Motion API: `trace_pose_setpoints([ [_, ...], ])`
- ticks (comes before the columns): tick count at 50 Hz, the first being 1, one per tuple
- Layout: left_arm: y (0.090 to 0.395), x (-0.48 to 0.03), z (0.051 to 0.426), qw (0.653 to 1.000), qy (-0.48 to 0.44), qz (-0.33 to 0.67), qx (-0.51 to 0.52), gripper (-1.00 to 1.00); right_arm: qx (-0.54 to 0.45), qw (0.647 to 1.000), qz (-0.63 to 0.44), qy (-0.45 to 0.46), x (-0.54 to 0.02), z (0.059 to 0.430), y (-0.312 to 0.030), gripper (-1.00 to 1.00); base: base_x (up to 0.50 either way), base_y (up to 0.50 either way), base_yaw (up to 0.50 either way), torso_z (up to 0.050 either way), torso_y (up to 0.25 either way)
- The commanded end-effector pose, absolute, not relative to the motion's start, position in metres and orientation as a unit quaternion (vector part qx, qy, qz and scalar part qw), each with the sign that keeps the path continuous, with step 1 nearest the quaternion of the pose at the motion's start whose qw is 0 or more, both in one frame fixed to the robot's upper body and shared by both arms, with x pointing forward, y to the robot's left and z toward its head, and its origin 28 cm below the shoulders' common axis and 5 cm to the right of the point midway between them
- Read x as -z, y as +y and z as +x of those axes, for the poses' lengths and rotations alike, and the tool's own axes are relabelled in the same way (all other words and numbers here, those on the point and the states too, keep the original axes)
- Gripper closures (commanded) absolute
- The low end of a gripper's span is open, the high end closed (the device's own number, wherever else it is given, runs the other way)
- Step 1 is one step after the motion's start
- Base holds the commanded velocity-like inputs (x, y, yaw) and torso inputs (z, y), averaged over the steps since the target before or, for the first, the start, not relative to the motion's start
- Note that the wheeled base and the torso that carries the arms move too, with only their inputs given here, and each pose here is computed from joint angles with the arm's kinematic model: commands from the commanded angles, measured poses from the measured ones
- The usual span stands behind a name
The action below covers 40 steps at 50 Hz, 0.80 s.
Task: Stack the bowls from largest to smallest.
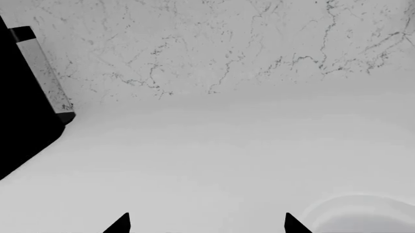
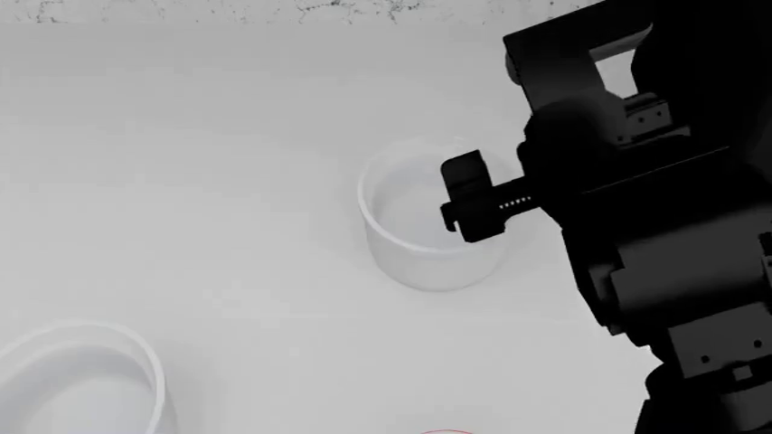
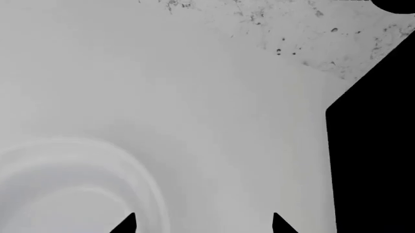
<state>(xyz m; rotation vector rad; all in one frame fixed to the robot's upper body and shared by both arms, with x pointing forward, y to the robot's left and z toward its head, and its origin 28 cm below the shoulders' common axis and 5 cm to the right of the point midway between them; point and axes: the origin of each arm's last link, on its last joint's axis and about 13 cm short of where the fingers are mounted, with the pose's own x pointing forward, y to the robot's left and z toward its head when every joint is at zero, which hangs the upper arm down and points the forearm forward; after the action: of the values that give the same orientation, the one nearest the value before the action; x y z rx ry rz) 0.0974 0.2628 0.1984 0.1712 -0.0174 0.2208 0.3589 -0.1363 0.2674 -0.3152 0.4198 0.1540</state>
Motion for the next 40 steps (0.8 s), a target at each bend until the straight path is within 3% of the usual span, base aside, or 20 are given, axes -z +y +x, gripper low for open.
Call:
trace_pose_setpoints([
  [1,0.261,-0.198,0.094,0.991,-0.009,0.074,-0.109,-1.0,-0.09,0.945,-0.164,0.27,-0.265,0.366,-0.135,-1.0,0.0,0.0,0.0,0.0,0.0],
  [38,0.261,-0.198,0.095,0.99,-0.009,0.073,-0.117,-1.0,-0.187,0.91,-0.186,0.321,-0.235,0.351,-0.108,-1.0,0.0,0.0,0.0,0.0,-0.002],
  [39,0.261,-0.197,0.093,0.99,-0.01,0.072,-0.118,-1.0,-0.187,0.91,-0.183,0.32,-0.235,0.35,-0.108,1.0,0.0,0.0,0.0,0.0,0.0],
  [40,0.261,-0.196,0.092,0.99,-0.009,0.073,-0.118,-1.0,-0.19,0.913,-0.182,0.313,-0.235,0.35,-0.108,1.0,0.0,0.0,0.0,0.0,-0.01],
])
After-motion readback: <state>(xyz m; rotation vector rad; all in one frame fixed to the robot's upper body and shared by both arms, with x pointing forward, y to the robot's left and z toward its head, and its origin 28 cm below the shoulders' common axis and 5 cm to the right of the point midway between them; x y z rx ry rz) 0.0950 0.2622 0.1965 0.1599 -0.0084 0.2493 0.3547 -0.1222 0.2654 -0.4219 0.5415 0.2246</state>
